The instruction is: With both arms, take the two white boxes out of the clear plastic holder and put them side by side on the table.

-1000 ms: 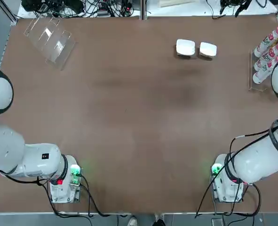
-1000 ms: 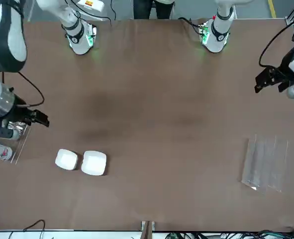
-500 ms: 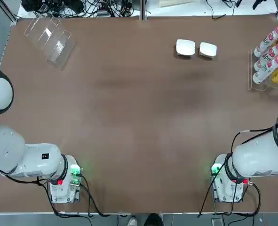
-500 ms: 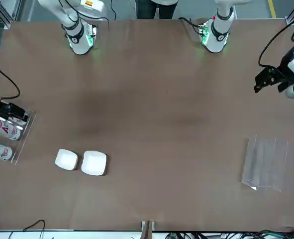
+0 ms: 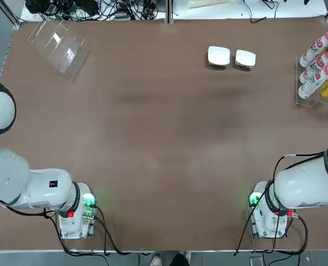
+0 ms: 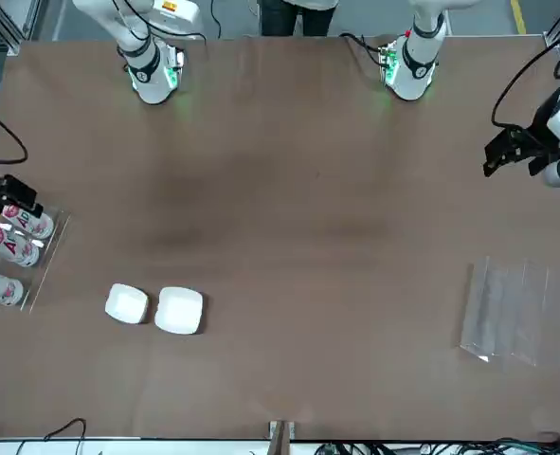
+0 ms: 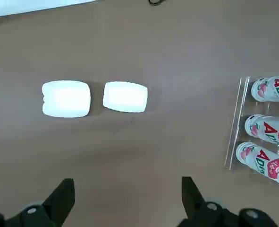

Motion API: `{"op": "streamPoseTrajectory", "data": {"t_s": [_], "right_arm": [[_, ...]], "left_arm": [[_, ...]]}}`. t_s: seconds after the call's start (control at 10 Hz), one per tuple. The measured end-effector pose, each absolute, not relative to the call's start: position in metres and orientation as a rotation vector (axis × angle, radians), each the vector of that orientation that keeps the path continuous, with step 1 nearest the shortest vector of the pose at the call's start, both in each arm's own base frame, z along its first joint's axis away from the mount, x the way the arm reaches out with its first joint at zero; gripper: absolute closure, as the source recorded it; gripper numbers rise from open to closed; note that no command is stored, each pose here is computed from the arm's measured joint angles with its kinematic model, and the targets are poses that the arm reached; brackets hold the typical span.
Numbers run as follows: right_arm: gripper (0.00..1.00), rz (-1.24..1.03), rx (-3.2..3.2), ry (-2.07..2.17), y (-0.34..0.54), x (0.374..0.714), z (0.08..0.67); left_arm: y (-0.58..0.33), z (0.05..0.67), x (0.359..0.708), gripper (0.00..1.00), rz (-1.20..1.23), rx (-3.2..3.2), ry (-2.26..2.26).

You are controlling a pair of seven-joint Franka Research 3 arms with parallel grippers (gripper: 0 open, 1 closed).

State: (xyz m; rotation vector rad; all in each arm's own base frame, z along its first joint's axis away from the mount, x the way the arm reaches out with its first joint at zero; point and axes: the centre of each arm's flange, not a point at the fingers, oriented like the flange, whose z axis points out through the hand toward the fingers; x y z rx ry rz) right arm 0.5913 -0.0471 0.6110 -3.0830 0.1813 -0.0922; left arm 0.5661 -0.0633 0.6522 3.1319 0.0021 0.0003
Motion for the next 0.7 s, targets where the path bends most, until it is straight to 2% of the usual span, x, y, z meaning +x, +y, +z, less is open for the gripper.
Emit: {"op": "streamPoseTrajectory", "data": {"t_s": [0.7], "right_arm": [[0.0, -0.091, -3.082, 0.19, -0.047, 0.579, 0.629]], "left_arm": [[-0.065, 0.652, 0.566, 0.0, 0.0, 3.132, -0.003]]}}
